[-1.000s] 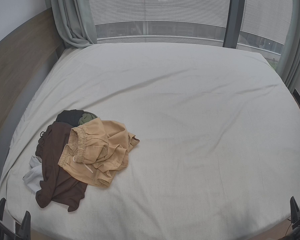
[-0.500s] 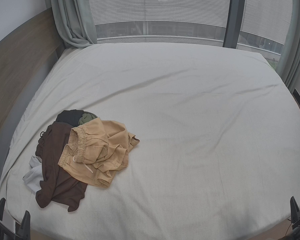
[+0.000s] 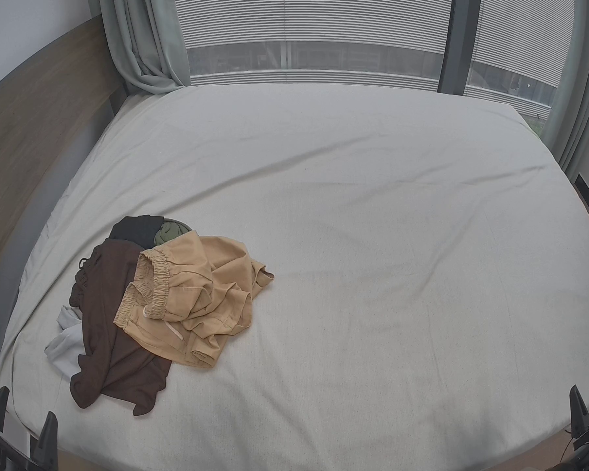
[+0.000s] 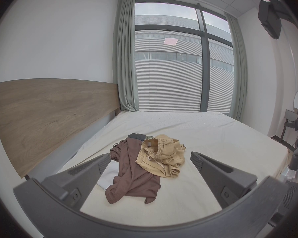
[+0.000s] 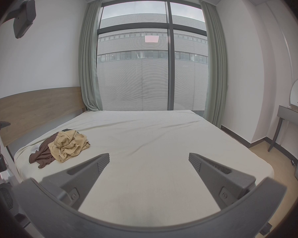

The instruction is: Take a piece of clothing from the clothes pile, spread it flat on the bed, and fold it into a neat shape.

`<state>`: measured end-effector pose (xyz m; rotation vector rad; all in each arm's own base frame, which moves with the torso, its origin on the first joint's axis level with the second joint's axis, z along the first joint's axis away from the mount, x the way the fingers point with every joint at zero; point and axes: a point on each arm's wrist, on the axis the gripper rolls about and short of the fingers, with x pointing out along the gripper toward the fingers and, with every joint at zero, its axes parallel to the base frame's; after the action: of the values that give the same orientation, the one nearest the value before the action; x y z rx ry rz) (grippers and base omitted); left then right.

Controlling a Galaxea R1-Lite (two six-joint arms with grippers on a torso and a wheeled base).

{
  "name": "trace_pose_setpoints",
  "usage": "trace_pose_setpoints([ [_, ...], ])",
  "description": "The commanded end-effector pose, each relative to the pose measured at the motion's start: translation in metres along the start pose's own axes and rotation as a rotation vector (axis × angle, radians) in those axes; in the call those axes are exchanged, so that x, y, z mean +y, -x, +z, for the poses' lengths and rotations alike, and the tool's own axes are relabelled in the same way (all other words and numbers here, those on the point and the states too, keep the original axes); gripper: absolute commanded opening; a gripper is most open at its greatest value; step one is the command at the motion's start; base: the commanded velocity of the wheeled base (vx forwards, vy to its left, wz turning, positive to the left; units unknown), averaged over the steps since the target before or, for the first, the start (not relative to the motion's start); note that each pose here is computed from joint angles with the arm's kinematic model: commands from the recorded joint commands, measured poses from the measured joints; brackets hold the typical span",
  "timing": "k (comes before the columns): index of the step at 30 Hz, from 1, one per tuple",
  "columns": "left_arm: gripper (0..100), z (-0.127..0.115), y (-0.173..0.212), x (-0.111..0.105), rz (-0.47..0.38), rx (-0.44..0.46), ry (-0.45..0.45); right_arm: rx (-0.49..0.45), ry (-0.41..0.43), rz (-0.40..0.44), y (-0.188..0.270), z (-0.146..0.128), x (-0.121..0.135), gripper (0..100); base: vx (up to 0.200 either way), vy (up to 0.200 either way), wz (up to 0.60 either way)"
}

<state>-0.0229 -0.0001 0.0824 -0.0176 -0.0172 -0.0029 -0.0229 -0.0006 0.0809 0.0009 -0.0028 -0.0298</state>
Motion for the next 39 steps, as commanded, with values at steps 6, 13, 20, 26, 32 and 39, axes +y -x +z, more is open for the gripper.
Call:
trace_pose_setpoints([
  [6, 100, 0.038, 0.002, -0.001, -0.017, -0.074, 0.005, 0.001, -0.001, -0.001, 0.000, -0.005, 0.000, 100, 0.000, 0.000, 0.00],
  [13, 100, 0.038, -0.010, 0.000, -0.144, 0.049, 0.146, 0.001, -0.001, 0.001, 0.000, -0.005, 0.000, 100, 0.000, 0.000, 0.00],
  [20, 100, 0.060, -0.024, -0.003, -0.205, 0.125, 0.202, 0.001, 0.001, 0.002, 0.000, -0.005, 0.000, 100, 0.000, 0.000, 0.00],
  [26, 100, 0.072, -0.038, -0.005, -0.202, 0.179, 0.202, 0.001, 0.001, 0.002, 0.000, -0.005, 0.000, 100, 0.000, 0.000, 0.00],
  [32, 100, 0.093, -0.054, -0.008, -0.241, 0.207, 0.207, 0.001, 0.001, 0.002, 0.000, -0.005, 0.000, 100, 0.000, 0.000, 0.00],
  [39, 100, 0.106, -0.092, -0.014, -0.283, 0.306, 0.210, 0.001, 0.001, 0.002, 0.000, -0.005, 0.000, 100, 0.000, 0.000, 0.00],
])
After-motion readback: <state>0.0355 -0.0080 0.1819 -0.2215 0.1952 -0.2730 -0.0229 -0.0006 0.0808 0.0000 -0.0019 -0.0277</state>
